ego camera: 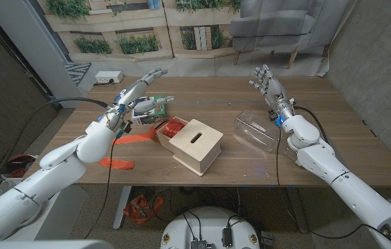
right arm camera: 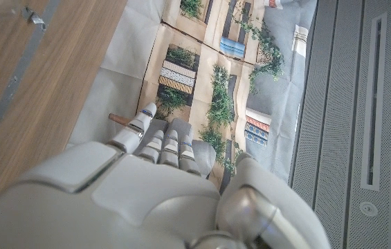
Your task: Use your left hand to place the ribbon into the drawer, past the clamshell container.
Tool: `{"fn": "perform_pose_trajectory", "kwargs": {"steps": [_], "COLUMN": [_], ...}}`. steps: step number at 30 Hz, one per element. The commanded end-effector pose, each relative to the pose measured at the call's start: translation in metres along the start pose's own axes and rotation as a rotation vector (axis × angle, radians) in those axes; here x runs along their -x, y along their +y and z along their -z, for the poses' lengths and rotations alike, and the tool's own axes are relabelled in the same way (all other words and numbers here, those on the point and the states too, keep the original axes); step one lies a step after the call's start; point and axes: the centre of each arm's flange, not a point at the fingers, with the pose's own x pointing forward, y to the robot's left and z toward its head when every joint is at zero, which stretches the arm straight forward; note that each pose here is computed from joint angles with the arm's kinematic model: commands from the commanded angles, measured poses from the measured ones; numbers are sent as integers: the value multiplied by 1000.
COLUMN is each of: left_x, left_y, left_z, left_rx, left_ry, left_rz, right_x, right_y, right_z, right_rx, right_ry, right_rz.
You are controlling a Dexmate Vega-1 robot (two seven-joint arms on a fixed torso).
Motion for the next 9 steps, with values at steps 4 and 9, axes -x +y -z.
{"fn": "perform_pose_trajectory", "kwargs": {"steps": [4,9], "left_x": [-6,-5], "left_y": [1,3], "left_z": [17,16], "left_rx": [65,52], "left_ry": [-61,-68], "left_rz": [19,14], "right_x": [31,27], "right_y": [15,19], "right_z": [2,3], "right_rx": [19,3], "right_ry": [16,2], "right_rz": [73,73]}}
